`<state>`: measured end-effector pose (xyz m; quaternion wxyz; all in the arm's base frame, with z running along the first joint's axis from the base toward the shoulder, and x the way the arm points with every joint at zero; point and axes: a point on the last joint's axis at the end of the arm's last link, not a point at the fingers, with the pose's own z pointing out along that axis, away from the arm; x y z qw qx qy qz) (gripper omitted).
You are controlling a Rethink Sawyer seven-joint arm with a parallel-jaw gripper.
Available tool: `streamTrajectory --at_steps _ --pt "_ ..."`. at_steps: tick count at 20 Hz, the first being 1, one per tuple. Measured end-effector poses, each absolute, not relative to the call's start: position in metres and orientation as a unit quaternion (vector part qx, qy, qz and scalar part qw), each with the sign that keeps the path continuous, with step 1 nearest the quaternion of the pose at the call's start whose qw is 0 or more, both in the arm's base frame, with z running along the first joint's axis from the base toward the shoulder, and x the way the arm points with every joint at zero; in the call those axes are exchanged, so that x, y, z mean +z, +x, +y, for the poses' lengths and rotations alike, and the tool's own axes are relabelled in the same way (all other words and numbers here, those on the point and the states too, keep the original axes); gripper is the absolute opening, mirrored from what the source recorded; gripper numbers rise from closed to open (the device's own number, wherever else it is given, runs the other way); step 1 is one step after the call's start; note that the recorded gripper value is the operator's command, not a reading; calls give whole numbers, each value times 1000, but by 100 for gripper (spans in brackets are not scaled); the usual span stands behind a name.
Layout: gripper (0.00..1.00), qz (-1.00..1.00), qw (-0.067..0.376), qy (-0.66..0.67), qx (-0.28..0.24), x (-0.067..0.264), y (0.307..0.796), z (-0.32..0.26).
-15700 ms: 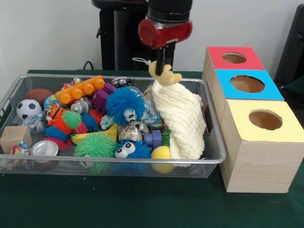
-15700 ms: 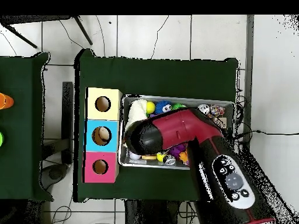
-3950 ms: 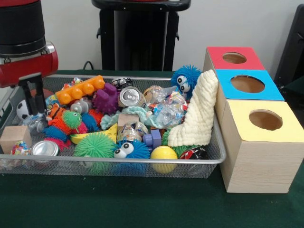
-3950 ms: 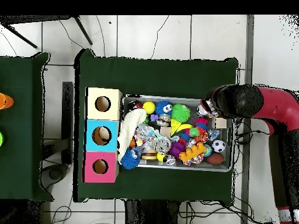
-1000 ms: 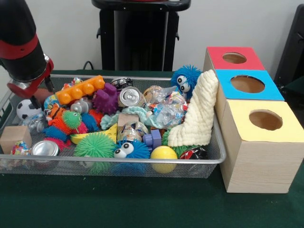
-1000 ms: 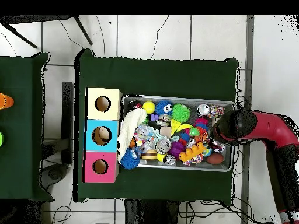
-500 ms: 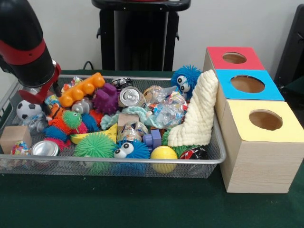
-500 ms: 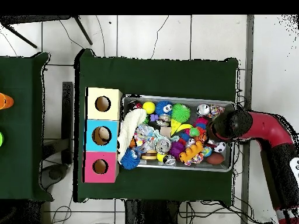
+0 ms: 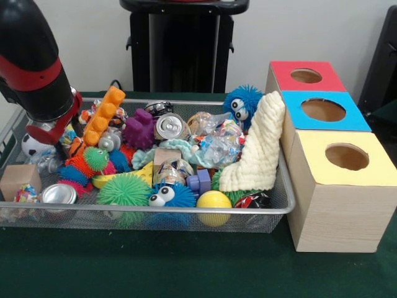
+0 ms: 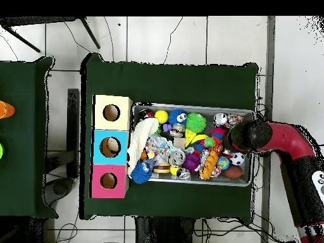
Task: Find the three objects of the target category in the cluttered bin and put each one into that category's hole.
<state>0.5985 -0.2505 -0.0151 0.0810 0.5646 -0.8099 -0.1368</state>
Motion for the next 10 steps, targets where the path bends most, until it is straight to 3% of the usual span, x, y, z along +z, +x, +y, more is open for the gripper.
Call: streamTrajectory --at_steps 10 --pt "100 -812 80 561 -139 -25 599 -253"
